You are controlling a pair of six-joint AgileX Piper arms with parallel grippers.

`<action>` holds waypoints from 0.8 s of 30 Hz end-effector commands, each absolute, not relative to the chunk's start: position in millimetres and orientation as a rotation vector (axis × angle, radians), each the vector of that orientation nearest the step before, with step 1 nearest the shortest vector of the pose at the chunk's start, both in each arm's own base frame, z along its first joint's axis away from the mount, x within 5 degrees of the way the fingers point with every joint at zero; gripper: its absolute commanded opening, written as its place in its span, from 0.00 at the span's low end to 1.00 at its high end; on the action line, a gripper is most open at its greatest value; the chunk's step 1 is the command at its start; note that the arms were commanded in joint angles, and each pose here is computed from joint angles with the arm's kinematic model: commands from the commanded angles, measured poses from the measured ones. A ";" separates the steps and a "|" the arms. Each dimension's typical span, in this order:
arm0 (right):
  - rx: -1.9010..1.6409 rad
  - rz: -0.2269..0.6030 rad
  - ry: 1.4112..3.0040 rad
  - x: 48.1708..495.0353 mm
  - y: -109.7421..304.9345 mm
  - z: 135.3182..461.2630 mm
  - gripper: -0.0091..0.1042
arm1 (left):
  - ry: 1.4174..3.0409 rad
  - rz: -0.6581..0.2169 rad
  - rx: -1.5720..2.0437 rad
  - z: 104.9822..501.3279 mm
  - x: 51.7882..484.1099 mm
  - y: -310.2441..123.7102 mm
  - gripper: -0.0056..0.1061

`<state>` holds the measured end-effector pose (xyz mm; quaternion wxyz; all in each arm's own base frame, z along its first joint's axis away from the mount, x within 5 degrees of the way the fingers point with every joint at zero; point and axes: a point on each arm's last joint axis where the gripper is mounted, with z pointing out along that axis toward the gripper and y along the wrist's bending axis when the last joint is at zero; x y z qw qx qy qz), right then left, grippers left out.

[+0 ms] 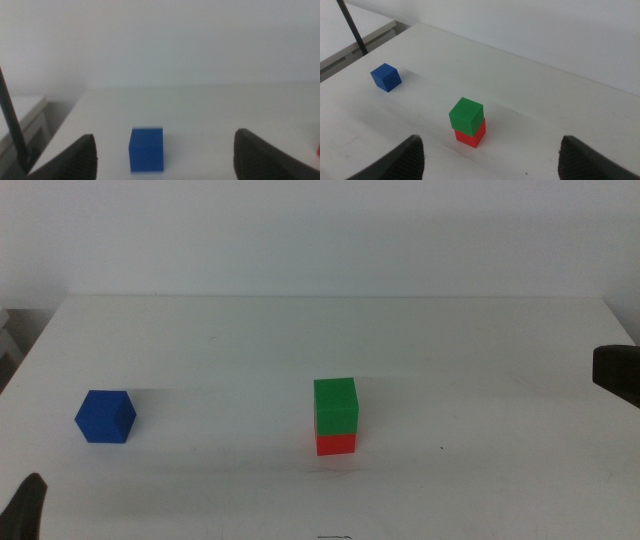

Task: Stack red cubes first, then green, then blue cubes in a specific spot.

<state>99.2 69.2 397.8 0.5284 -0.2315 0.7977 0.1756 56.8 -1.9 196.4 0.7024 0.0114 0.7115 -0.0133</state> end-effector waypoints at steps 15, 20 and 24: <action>-0.536 0.419 1.806 100.1 68.2 411.6 0.86 | 2.396 -0.027 0.022 324.5 133.0 -5.0 0.89; -0.536 0.419 1.806 100.1 68.2 411.6 0.86 | 2.578 -0.022 0.022 316.9 146.2 -5.5 0.89; -0.536 0.419 1.806 100.1 68.2 411.6 0.86 | 2.587 -0.046 0.011 312.0 157.2 -7.3 0.89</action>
